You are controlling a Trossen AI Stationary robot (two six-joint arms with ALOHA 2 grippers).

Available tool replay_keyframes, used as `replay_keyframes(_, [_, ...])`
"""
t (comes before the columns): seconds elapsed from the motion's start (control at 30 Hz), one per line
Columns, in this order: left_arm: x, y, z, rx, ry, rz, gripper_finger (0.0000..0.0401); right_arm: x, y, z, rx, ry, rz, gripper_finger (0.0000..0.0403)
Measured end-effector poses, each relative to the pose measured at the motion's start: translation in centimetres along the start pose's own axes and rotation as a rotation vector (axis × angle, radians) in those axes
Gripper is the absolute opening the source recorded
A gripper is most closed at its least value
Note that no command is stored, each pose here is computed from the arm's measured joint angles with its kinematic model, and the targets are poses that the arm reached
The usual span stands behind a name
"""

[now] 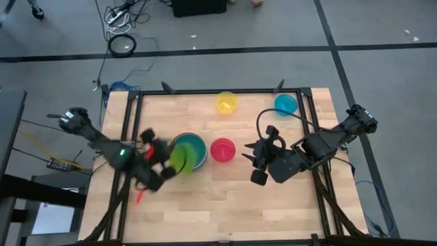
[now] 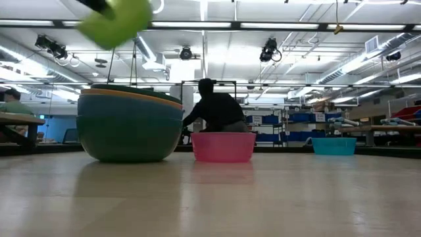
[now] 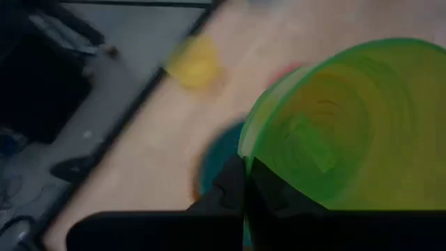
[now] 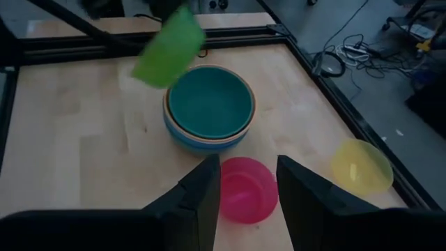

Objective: Nest bowls inside each other
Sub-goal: Stack the green bowl on top of the dark green bowl, then stack the pink bowl on top of the green bowl

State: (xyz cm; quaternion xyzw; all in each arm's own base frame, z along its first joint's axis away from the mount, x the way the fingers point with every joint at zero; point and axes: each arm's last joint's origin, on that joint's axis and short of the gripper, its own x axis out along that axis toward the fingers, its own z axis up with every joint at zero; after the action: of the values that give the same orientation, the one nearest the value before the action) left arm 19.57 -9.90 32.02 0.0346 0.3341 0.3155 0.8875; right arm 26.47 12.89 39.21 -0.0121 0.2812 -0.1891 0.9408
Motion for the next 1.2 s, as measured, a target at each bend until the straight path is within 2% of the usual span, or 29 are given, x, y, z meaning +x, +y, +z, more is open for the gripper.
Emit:
replay_keyframes(0.17, [4.5,0.7,2.3,0.007,0.059,-0.018,0.0002,0.3,-0.3,0.1,0.008,0.002,-0.014,0.0128])
replay_keyframes(0.4, [7.9,1.4,1.9,-0.011,0.219,-0.062,0.0002,0.3,-0.4,0.1,0.001,0.0,-0.036,0.0128])
replay_keyframes(0.6, [8.8,1.7,1.1,-0.045,0.276,-0.07,0.0004,0.3,-0.5,0.0,0.005,0.007,-0.04,0.0128])
replay_keyframes(0.8, [8.8,1.6,1.2,-0.065,0.272,-0.069,0.005,0.4,-0.6,-0.5,0.022,0.039,-0.051,0.0128])
replay_keyframes(0.97, [8.8,1.7,1.1,-0.102,0.284,-0.057,0.0075,1.5,-0.3,-2.0,0.014,0.076,-0.07,0.0128])
replay_keyframes(1.2, [8.8,1.7,1.0,-0.111,0.287,-0.054,0.0082,3.8,-0.4,-4.5,0.024,0.149,-0.106,0.0128])
